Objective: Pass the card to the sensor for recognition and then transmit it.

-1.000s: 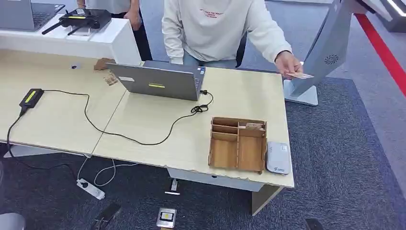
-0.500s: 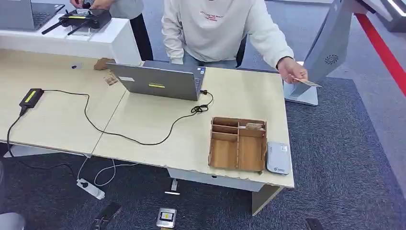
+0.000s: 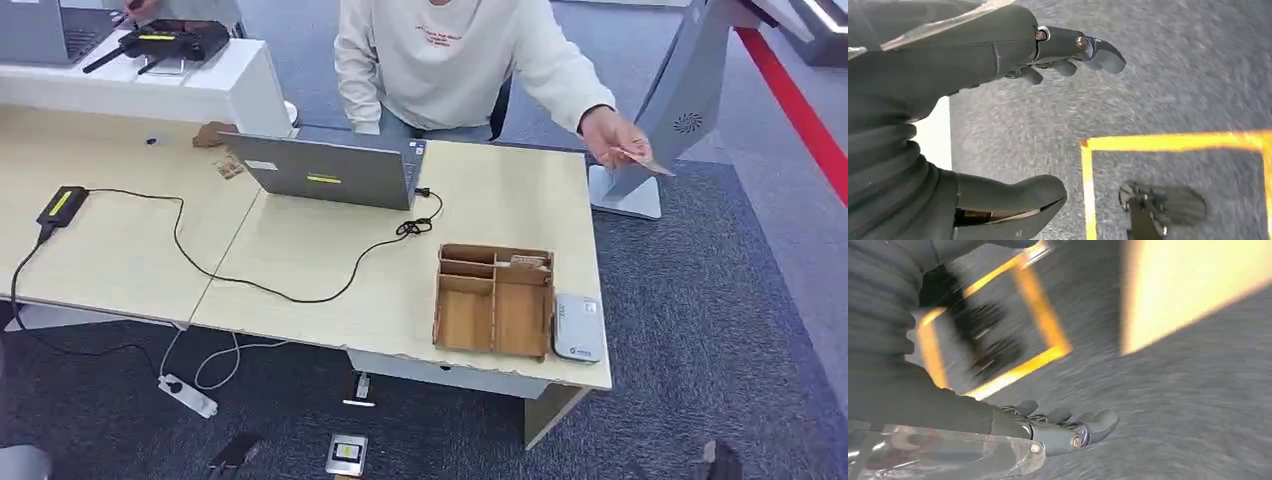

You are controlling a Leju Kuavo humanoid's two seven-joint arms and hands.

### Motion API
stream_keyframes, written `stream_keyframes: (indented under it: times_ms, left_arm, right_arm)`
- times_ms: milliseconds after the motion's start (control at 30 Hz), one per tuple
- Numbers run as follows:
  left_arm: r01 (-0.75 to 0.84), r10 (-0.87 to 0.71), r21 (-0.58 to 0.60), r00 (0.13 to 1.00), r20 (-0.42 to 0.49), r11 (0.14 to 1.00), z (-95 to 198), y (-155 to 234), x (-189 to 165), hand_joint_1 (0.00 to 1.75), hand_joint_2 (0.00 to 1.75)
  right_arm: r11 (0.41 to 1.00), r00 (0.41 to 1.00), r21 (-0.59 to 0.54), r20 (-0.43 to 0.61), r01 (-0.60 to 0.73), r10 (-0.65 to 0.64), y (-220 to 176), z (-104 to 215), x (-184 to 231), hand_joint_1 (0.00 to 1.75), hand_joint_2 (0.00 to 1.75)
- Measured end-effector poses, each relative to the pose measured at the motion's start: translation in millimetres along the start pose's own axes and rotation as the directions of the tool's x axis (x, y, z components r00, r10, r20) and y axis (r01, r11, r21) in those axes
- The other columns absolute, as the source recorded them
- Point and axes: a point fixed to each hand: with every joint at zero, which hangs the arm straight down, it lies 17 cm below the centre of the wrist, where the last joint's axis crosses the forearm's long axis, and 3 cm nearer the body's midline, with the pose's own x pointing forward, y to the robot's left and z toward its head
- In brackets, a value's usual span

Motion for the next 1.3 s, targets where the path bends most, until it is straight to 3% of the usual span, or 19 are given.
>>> stream_keyframes:
  times_ms: [167, 367, 467, 567, 1133, 1300]
  left_arm:
    - [-0.095, 0.095, 0.016, 0.995, -0.014, 0.995, 0.5, 1.8, 0.0, 0.00, 1.75]
    - [-0.130, 0.126, 0.050, 0.989, 0.073, 0.990, 1.1, -1.9, 18.8, 0.00, 1.75]
    - [-0.120, 0.112, 0.065, 0.987, 0.116, 0.991, 1.8, -1.3, 27.0, 0.00, 1.75]
    - [-0.108, 0.097, 0.073, 0.985, 0.145, 0.991, 2.2, -0.8, 32.3, 0.00, 1.75]
    - [-0.106, 0.095, 0.059, 0.983, 0.158, 0.993, 1.5, -11.2, 35.3, 0.00, 1.75]
    - [-0.090, 0.076, 0.059, 0.974, 0.214, 0.994, 1.9, -18.1, 47.2, 0.00, 1.75]
  right_arm:
    - [0.966, 0.964, 0.039, 0.072, 0.254, -0.256, 39.4, 11.4, 88.9, 0.00, 1.75]
    - [0.904, 0.841, 0.021, 0.360, 0.426, -0.404, 21.2, 33.2, 196.4, 0.00, 1.75]
    - [0.883, 0.755, -0.017, 0.526, 0.470, -0.391, -2.5, 50.7, 234.5, 0.00, 1.75]
    - [0.866, 0.700, -0.030, 0.603, 0.499, -0.382, -17.3, 65.9, 263.9, 0.00, 1.75]
    - [0.844, 0.533, 0.070, 0.747, 0.532, -0.398, -31.4, 117.4, 337.4, 0.00, 1.75]
    - [0.926, 0.351, 0.042, 0.918, 0.374, -0.183, -21.1, 185.6, 392.3, 0.00, 1.75]
